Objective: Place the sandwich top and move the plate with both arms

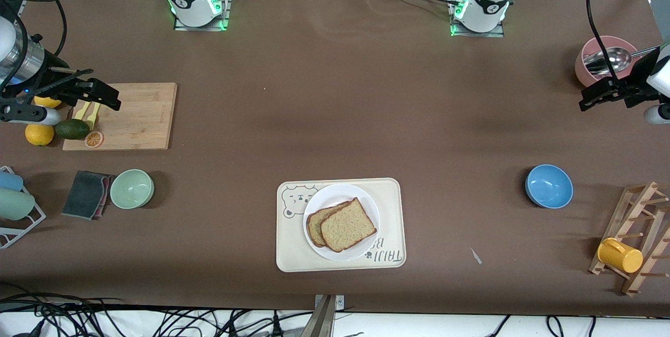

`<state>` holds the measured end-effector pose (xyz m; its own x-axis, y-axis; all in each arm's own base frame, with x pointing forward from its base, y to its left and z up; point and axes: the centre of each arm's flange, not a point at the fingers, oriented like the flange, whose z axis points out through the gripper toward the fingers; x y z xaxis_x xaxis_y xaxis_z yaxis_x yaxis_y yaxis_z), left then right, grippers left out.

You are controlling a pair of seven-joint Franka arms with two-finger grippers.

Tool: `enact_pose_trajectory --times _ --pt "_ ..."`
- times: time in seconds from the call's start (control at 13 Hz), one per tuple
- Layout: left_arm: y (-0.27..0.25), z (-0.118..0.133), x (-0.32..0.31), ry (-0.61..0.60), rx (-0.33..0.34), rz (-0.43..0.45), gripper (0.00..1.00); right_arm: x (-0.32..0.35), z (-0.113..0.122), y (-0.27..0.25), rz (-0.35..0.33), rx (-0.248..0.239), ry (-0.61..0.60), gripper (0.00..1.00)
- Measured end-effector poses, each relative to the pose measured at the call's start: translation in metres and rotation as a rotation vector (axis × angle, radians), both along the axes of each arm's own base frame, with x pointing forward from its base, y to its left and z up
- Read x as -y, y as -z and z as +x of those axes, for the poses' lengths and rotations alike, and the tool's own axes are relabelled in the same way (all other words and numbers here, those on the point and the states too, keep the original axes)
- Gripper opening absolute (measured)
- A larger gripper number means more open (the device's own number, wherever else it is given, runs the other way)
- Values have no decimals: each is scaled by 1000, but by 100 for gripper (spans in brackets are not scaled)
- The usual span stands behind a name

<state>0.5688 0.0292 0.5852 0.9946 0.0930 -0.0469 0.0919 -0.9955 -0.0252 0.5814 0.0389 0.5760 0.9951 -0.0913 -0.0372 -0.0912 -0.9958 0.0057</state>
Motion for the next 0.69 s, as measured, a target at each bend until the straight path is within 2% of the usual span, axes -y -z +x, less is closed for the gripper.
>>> enact_pose_trajectory --times 0.15,0.69 --pt "1 -2 2 0 -15 -1 100 0 0 0 0 0 0 100" --pt "-17 -1 7 7 12 0 100 0 0 0 0 -1 0 100"
